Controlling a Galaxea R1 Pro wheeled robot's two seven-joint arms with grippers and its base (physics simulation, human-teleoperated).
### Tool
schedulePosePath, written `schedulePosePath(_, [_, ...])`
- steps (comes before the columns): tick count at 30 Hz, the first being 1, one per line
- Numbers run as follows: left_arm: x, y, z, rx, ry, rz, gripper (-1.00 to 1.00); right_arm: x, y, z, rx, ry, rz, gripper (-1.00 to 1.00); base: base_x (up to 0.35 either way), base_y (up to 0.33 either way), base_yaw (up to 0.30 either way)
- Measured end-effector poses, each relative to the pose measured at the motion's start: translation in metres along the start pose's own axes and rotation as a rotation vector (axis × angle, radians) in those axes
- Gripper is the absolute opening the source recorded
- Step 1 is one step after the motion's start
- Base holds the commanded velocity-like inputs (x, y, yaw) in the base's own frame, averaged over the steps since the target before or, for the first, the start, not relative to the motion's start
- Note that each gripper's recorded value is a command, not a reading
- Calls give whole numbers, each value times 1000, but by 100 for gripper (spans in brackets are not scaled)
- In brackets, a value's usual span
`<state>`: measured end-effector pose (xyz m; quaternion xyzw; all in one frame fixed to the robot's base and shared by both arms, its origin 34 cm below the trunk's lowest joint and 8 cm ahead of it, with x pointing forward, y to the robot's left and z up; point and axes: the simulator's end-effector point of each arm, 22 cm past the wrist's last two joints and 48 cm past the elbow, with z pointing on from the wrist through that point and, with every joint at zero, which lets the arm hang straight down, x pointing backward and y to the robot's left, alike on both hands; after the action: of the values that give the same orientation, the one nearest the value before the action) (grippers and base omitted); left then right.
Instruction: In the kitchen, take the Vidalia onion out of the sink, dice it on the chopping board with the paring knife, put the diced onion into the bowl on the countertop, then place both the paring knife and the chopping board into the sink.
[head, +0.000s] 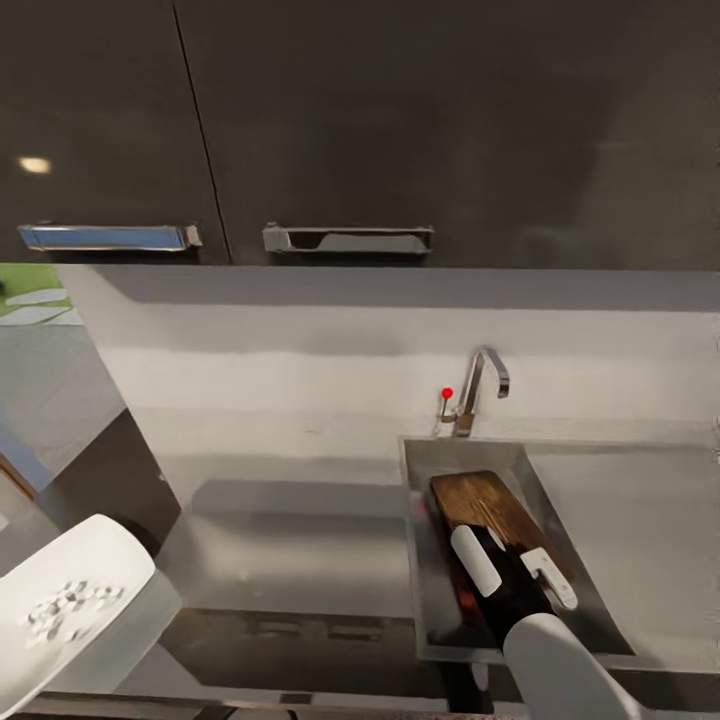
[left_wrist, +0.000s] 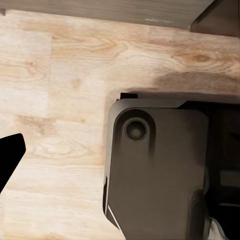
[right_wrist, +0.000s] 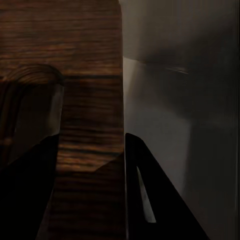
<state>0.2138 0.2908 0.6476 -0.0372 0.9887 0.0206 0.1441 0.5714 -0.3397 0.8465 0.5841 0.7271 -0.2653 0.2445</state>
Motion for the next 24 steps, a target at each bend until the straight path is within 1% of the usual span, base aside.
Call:
schedulePosePath(7, [1,0,0,0,4,0,100,5,-3,4,8,4,-14,-100,0,0,15])
schedulePosePath(9, [1,0,0,0,4,0,100,7,-1,5,-4,3,-15,-100,0,0,4])
schedulePosePath(11, [1,0,0,0,4,0,100,8,5,7,-38,-3,0,-100,0,0,1])
schedulePosePath(12, [1,0,0,0,4,0,100,10,5,9,-42,-3,1,-100,0,0,0])
schedulePosePath(16, [2,0,0,0,5,0,100,16,8,14,-70,-6,-10,-100,0,0,0])
schedulePosePath(24, [2,0,0,0,5,0,100,16,8,15,-75,-6,-12,-100,0,0,0])
